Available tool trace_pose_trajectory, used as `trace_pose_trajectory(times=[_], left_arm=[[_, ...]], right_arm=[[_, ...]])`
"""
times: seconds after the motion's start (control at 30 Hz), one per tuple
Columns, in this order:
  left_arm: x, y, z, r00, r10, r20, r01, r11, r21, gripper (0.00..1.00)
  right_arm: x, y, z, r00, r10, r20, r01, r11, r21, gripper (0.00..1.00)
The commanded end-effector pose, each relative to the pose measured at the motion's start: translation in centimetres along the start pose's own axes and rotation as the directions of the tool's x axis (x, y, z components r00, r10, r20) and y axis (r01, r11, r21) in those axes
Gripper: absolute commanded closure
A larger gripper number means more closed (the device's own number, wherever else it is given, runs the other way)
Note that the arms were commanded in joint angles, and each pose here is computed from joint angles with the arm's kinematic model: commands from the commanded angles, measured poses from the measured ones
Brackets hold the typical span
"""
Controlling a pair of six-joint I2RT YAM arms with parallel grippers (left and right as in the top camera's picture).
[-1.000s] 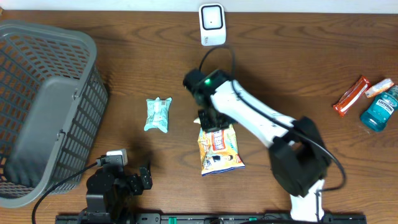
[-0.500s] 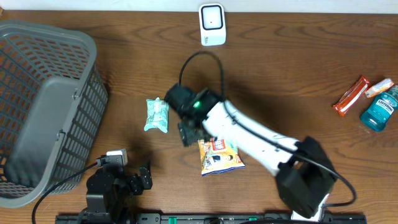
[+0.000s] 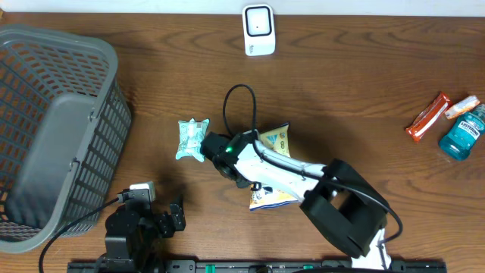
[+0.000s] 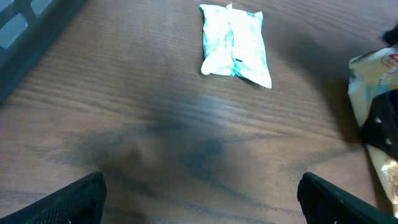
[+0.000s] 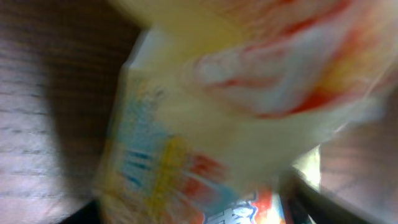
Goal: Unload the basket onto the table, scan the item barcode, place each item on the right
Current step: 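Lift the cracker bag and rotate it above the table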
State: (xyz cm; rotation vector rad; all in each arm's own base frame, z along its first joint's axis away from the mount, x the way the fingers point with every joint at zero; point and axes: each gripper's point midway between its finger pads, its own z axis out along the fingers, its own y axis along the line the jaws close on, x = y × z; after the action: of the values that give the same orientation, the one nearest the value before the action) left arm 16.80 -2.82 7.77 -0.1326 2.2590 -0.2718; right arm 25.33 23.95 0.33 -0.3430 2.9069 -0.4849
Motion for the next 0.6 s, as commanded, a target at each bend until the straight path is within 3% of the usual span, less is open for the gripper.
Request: trace_pose_trajectory(times=[0.0, 0.03, 0.1, 0.2, 0.3, 0.4, 0.57], left_arm=[[1.7, 0.3, 0.4, 0.998, -0.013, -0.063, 0.013, 1.0, -0.007, 0.02], [1.7, 0.3, 0.4, 0.998, -0.013, -0.063, 0.013, 1.0, -0.007, 0.02], [1.7, 0.3, 0.4, 0.998, -0.013, -0.063, 0.013, 1.0, -0.007, 0.03], [1.7, 0.3, 0.4, 0.998, -0.013, -0.063, 0.013, 1.0, -0.007, 0.02], [1.7, 0.3, 0.4, 0.998, -0.013, -0.063, 0.013, 1.0, -0.007, 0.02], [1.7, 0.3, 0.4, 0.998, -0.013, -0.063, 0.013, 1.0, -0.007, 0.02], [1.7, 0.3, 0.4, 0.998, -0.013, -0.063, 0.013, 1.0, -0.007, 0.02]], right_arm=[[5.2, 1.4, 4.8, 0.945, -0.207, -0.255, 0.19, 0.977, -0.093, 0.94], [5.7, 1.9, 4.7, 0.934, -0.225, -0.279, 0.194, 0.972, -0.135, 0.99], [6.1, 2.4, 4.3, 0.924, -0.238, -0.299, 0.187, 0.964, -0.189, 0.99], [4.9, 2.3, 2.8, 0.934, -0.243, -0.262, 0.186, 0.957, -0.223, 0.99], [3.4, 2.8, -1.4, 0.935, -0.301, -0.188, 0.218, 0.904, -0.367, 0.99], [2.3, 4.2, -7.9, 0.923, -0.384, -0.016, 0.29, 0.722, -0.628, 0.99], [1.9, 2.9, -18.0, 0.897, -0.368, 0.244, 0.372, 0.332, -0.867, 0.99]])
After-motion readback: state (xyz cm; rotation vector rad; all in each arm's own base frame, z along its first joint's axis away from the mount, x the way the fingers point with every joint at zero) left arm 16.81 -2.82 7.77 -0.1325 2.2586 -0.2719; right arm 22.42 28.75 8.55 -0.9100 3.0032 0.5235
